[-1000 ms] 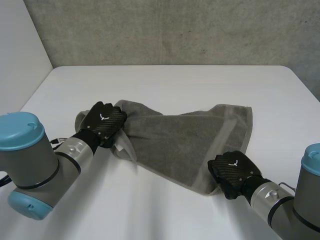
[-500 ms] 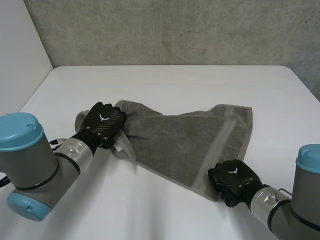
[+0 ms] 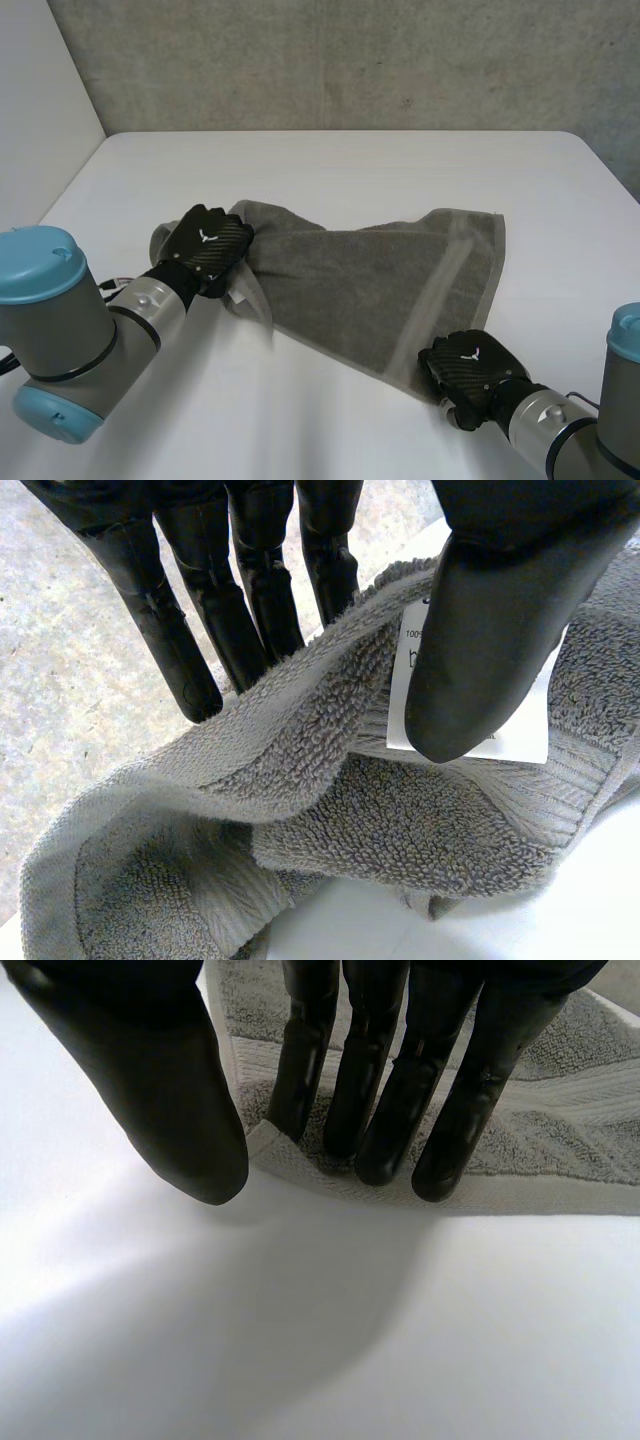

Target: Fold the towel.

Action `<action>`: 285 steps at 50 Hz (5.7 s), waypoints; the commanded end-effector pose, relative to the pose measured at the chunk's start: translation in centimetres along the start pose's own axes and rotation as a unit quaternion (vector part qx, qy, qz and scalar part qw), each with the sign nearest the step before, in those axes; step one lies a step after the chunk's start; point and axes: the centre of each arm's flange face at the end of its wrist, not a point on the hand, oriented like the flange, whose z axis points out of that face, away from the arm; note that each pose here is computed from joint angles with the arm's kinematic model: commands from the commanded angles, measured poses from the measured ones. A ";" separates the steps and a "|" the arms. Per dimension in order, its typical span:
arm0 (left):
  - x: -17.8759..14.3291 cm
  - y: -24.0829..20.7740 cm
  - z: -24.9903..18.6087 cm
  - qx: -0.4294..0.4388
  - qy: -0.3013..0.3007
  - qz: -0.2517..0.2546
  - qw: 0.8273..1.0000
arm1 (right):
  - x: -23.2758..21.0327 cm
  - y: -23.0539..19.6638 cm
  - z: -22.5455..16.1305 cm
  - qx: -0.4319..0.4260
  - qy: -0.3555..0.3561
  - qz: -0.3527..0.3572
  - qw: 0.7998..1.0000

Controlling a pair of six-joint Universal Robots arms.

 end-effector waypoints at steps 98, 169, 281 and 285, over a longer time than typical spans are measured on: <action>-7.6 2.8 -2.7 -0.041 -0.032 -0.212 0.976 | 12.5 -6.2 3.1 0.096 0.146 0.064 0.983; 1.0 6.2 -9.2 -0.158 0.044 0.003 0.986 | 11.7 -4.8 3.4 0.078 0.140 0.048 0.986; -1.1 8.0 -7.9 -0.155 -0.018 0.014 0.988 | 11.3 -4.4 3.3 0.069 0.138 0.032 0.987; -1.0 8.1 -7.7 -0.156 -0.015 0.013 0.988 | 11.2 -4.4 3.3 0.069 0.137 0.031 0.988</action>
